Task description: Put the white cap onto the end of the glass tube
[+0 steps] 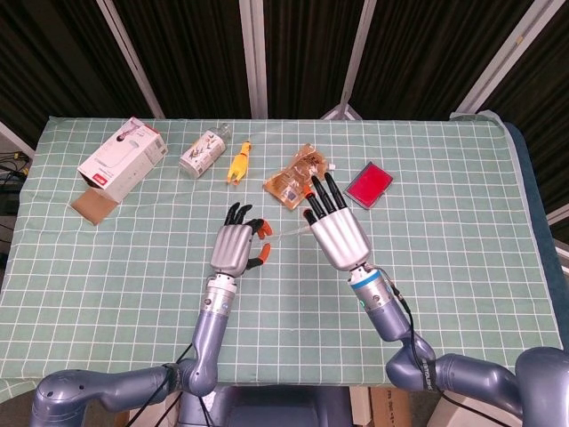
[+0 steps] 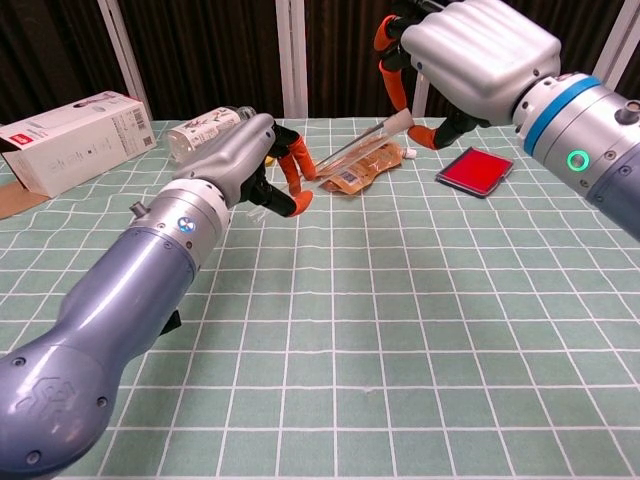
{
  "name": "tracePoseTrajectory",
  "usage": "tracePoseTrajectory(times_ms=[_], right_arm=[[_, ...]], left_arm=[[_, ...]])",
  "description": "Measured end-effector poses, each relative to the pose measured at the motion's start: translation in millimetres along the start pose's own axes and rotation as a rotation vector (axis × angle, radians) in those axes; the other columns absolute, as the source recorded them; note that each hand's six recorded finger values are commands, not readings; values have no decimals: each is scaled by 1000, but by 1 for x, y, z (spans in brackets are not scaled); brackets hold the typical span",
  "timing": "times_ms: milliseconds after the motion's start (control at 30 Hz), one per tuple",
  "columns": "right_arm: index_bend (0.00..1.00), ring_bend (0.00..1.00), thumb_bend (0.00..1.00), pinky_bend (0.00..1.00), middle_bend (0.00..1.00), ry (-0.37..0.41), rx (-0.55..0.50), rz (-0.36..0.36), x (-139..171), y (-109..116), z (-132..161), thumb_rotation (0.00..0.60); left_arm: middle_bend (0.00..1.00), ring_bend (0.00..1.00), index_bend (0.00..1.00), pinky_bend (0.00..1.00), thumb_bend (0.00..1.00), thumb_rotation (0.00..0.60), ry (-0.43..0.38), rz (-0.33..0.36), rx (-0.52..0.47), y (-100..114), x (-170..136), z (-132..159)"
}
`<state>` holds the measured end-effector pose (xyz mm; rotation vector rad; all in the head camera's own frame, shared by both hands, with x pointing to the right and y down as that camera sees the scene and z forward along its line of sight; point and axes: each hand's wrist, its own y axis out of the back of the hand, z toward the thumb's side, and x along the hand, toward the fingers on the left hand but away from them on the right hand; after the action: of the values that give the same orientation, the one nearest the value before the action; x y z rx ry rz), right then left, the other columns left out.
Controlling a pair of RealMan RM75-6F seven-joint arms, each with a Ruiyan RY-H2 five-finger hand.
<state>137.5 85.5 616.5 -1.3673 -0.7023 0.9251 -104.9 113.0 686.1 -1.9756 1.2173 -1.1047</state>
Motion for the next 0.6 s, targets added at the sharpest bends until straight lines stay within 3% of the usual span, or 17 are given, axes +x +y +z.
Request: tracePoseTrajectory(times_ms=[100, 167, 267, 367, 600], right_arm=[[506, 0, 364, 0, 207, -3, 0, 0, 0, 0, 0, 600], [332, 0, 365, 0, 171, -7, 4, 0, 0, 0, -1, 600], [155, 0, 364, 0, 94, -16, 14, 3, 1, 0, -4, 600], [94, 0, 364, 0, 53, -24, 23, 11, 2, -1, -7, 600], [54, 0, 364, 0, 17, -36, 28, 29, 7, -1, -11, 600]], left_arm=[[524, 122, 515, 0, 632, 600, -2, 0, 1, 0, 0, 0], [525, 122, 516, 0, 632, 600, -3, 0, 5, 1, 0, -1], [525, 122, 516, 0, 632, 600, -3, 4, 13, 3, 1, -3], [525, 122, 516, 0, 632, 600, -3, 12, 14, 6, 2, -5], [526, 122, 517, 0, 632, 600, -16, 27, 26, 15, 4, -7]])
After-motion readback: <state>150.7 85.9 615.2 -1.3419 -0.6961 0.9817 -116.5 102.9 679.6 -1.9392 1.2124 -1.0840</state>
